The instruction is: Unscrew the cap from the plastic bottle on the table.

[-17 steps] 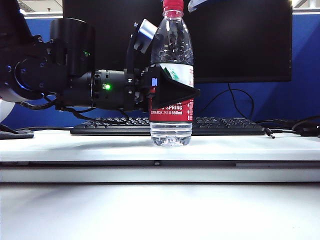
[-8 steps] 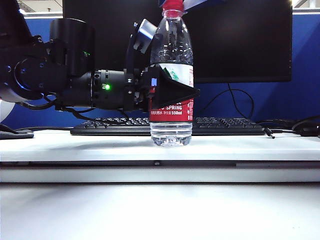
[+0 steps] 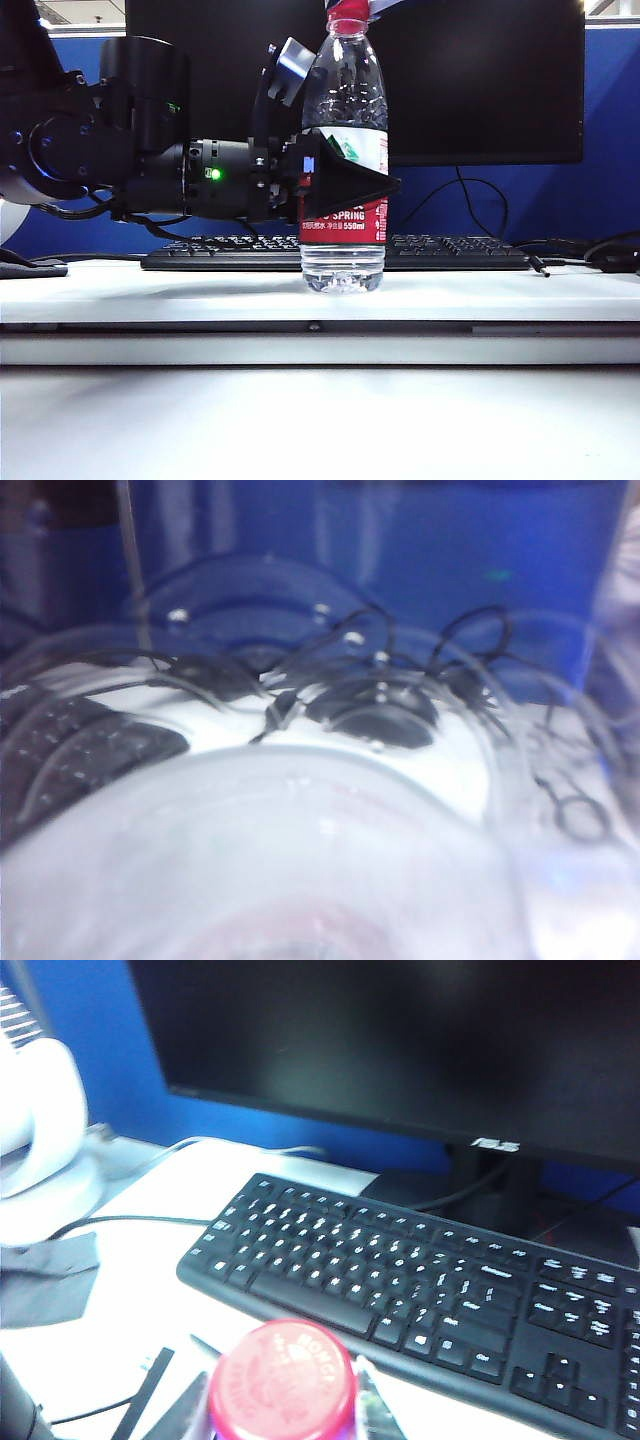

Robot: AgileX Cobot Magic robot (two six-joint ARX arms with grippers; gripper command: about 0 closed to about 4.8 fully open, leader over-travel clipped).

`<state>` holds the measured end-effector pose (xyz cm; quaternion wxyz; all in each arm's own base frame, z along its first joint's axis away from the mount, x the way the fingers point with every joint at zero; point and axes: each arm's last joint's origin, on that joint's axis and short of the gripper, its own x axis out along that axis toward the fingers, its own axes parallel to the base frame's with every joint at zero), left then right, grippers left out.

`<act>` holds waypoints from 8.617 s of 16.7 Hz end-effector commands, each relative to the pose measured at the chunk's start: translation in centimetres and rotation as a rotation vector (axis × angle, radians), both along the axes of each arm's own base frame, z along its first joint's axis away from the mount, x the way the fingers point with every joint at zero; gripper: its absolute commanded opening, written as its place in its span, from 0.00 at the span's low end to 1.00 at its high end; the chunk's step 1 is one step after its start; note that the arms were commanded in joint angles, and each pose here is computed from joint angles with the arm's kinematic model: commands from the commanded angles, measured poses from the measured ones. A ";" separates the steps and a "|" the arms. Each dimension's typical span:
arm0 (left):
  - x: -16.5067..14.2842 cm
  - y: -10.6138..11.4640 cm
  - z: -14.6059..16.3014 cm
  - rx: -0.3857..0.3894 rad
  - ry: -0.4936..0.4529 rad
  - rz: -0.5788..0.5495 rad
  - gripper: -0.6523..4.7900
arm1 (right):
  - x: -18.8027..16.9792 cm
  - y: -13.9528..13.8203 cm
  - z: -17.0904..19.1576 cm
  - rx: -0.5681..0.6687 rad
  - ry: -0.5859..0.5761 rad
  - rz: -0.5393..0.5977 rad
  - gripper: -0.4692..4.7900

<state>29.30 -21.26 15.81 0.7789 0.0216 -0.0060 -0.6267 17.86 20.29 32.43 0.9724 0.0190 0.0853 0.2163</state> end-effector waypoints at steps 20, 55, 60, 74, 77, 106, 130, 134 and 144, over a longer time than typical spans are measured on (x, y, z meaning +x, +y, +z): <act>-0.1 0.0 -0.5 0.019 0.040 -0.007 0.62 | 6.0 -6.6 -0.7 0.037 0.058 0.637 0.41; -0.3 -0.2 -0.5 0.017 0.048 -0.037 0.62 | -0.4 0.9 0.3 0.091 -0.011 -0.042 0.44; -0.3 -0.2 -0.5 0.017 0.048 -0.037 0.62 | -0.3 0.8 0.2 0.071 -0.008 -0.045 0.34; -0.3 -0.2 -0.5 0.018 0.048 -0.037 0.62 | 4.4 -6.2 -1.0 0.043 0.204 0.589 0.31; -0.3 -0.2 -0.5 0.017 0.047 -0.036 0.62 | 4.6 -6.2 -0.6 0.050 0.157 0.575 0.31; 0.2 0.0 -0.6 0.028 0.035 0.140 0.62 | -0.3 -10.4 4.0 0.093 0.063 0.262 0.09; 0.0 0.1 2.3 -0.213 -0.027 0.107 1.00 | -3.4 -11.8 4.6 0.118 0.104 0.287 0.09; -0.3 0.3 3.6 -0.287 -0.085 0.100 1.00 | -3.4 -11.8 4.6 0.123 0.107 0.288 0.09; -1.3 1.3 8.9 -0.408 -0.214 0.168 1.00 | -3.6 -11.8 4.9 0.134 0.084 0.290 0.09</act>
